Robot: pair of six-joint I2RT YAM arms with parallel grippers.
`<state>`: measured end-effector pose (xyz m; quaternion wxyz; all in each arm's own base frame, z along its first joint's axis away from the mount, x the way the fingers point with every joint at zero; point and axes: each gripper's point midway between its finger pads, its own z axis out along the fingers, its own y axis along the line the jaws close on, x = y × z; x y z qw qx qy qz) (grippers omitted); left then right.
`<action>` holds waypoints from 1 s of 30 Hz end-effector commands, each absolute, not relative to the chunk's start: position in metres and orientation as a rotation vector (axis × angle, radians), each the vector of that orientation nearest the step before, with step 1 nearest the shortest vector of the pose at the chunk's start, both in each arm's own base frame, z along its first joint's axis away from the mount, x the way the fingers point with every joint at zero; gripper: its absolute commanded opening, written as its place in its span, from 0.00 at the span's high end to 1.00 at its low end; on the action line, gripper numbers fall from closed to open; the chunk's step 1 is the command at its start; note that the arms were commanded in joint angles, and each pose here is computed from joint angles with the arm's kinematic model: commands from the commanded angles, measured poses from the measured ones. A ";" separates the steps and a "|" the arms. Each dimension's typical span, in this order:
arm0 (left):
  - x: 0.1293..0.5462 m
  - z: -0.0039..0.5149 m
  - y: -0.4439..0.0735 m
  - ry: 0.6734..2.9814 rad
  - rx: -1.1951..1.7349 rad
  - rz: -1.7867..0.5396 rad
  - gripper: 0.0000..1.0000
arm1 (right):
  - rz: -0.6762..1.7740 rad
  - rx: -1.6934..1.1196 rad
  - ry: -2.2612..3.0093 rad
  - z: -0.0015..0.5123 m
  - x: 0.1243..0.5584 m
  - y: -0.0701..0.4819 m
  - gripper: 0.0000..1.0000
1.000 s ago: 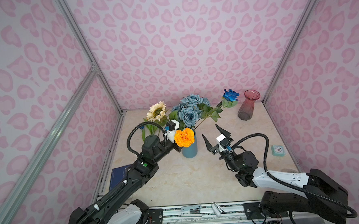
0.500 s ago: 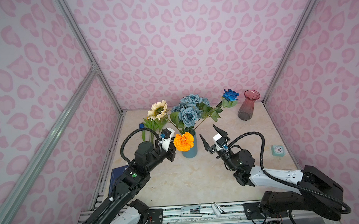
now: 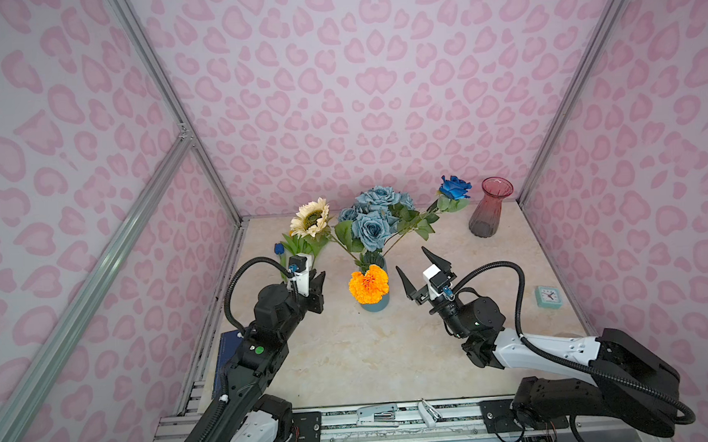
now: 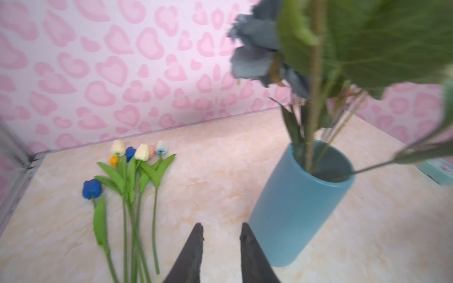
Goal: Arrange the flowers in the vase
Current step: 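Move the left gripper back down to the tulips on the table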
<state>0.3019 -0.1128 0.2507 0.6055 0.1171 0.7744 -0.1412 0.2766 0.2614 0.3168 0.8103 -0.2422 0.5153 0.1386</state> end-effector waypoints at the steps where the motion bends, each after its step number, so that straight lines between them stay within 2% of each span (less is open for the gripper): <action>1: 0.308 0.259 -0.096 1.756 0.151 -0.334 0.71 | 0.294 -0.490 1.087 0.320 0.275 0.255 0.23; 4: 0.318 0.251 -0.064 1.782 0.005 -0.244 0.71 | 0.293 -0.471 1.084 0.320 0.276 0.249 0.23; 5: 0.324 0.245 -0.052 1.805 -0.050 -0.222 0.65 | 0.293 -0.469 1.087 0.319 0.276 0.248 0.24; 6: 0.331 0.239 -0.039 1.835 -0.118 -0.201 0.65 | 0.292 -0.467 1.090 0.317 0.277 0.248 0.24; 9: 0.355 0.207 -0.014 1.965 -0.302 -0.246 0.65 | 0.298 -0.468 1.093 0.315 0.279 0.248 0.24; 10: 0.364 0.196 -0.010 2.012 -0.345 -0.271 0.60 | 0.300 -0.467 1.093 0.315 0.279 0.248 0.24; 13: 0.393 0.152 -0.005 2.232 -0.455 -0.319 0.58 | 0.298 -0.464 1.095 0.316 0.280 0.247 0.24; 17: 0.420 0.104 0.001 2.487 -0.502 -0.248 0.55 | 0.288 -0.464 1.102 0.316 0.281 0.245 0.24; 24: 0.447 0.067 0.043 2.656 -0.525 0.120 0.55 | 0.277 -0.461 1.123 0.311 0.282 0.242 0.24; 30: 0.439 0.041 0.042 2.782 -0.512 0.171 0.61 | 0.274 -0.465 1.117 0.314 0.283 0.243 0.24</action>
